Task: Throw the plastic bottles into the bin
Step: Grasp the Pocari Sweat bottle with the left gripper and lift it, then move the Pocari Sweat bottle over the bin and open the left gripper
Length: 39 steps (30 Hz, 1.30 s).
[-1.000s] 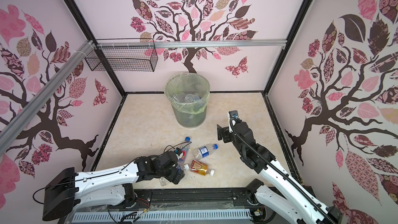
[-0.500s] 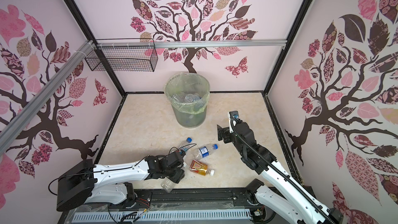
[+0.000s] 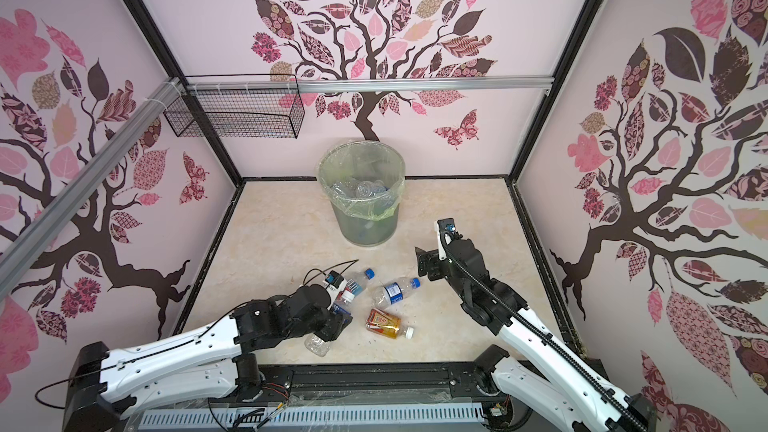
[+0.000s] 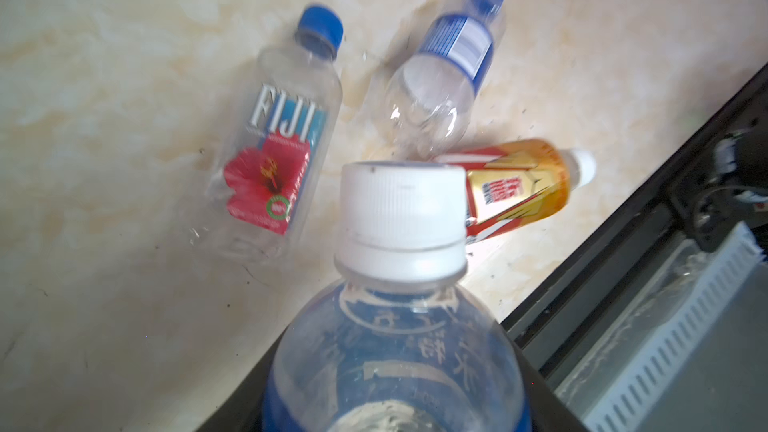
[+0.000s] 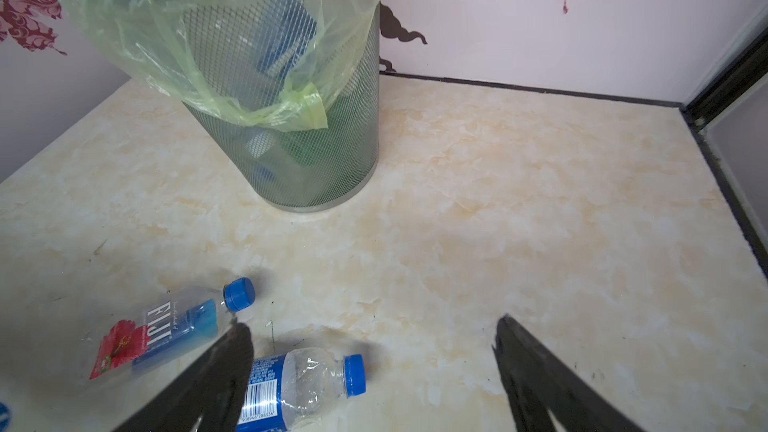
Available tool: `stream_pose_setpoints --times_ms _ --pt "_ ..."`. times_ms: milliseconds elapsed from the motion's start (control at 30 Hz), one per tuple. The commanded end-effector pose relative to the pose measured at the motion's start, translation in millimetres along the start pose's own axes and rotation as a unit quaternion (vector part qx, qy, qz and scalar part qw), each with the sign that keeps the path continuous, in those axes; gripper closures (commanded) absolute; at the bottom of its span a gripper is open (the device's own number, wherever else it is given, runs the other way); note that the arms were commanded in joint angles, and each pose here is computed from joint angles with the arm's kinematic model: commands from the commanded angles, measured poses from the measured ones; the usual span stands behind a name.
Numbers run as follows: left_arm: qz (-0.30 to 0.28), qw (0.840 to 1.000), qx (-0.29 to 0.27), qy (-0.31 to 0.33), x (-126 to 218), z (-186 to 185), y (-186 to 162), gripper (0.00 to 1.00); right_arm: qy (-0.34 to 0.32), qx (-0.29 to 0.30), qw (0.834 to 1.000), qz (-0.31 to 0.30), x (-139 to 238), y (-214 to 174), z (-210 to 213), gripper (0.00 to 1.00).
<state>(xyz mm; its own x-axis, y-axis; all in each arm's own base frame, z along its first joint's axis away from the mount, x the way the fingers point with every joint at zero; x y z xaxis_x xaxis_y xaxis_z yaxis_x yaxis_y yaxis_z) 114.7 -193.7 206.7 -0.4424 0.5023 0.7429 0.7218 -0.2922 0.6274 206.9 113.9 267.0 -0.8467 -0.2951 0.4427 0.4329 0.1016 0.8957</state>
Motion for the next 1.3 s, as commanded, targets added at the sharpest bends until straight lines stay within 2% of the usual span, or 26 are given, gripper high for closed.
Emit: stream_pose_setpoints --times_ms 0,133,300,400,567,733,867,1000,1100,1200,1267 --pt "-0.06 0.998 0.0 0.021 30 1 28 0.48 0.017 -0.016 1.0 0.0 -2 0 3 0.07" --pt "-0.143 0.987 0.015 0.074 64 14 56 0.47 0.028 -0.02 0.999 0.009 -4 -6 5 0.07" --pt "-0.246 0.959 0.077 0.117 100 41 87 0.46 0.042 -0.027 0.998 0.028 -8 -16 8 0.07" --pt "-0.293 0.941 0.092 0.139 121 52 97 0.45 0.049 -0.029 0.998 0.034 -8 -20 8 0.07" --pt "-0.334 0.926 0.069 0.16 149 53 119 0.41 0.057 -0.03 0.997 0.031 -7 -21 9 0.07" --pt "-0.366 0.914 0.033 0.174 161 38 172 0.4 0.067 -0.03 0.997 0.033 -8 -20 12 0.07" --pt "-0.381 0.914 0.039 0.134 152 43 237 0.4 0.07 -0.033 0.996 0.035 -8 -21 12 0.07" --pt "-0.387 0.913 0.046 0.117 122 72 313 0.36 0.081 -0.035 0.995 0.04 -6 -18 14 0.07" --pt "-0.359 0.928 0.044 0.092 86 97 360 0.28 0.086 -0.034 0.995 0.044 -3 -16 15 0.07" --pt "-0.283 0.953 0.087 0.069 50 128 376 0.09 0.091 -0.032 0.994 0.046 -1 -14 16 0.06" --pt "-0.246 0.961 0.116 0.055 37 138 369 0.03 0.1 -0.028 0.993 0.058 -1 -16 18 0.06"
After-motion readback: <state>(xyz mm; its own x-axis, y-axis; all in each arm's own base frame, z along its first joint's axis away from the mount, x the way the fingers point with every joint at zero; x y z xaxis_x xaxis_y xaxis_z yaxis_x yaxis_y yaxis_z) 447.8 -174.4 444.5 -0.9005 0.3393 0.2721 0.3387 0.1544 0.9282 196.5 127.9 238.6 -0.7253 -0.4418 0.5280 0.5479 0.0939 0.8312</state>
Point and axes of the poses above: each gripper's point midway between its finger pads, its own x axis back along the fingers, its own z axis along the line the jaws close on, y = z × x, the point moved 8 cm from there along x, back along the fingers, and after that the axes turned 3 degrees about x, right-handed, at the moved point
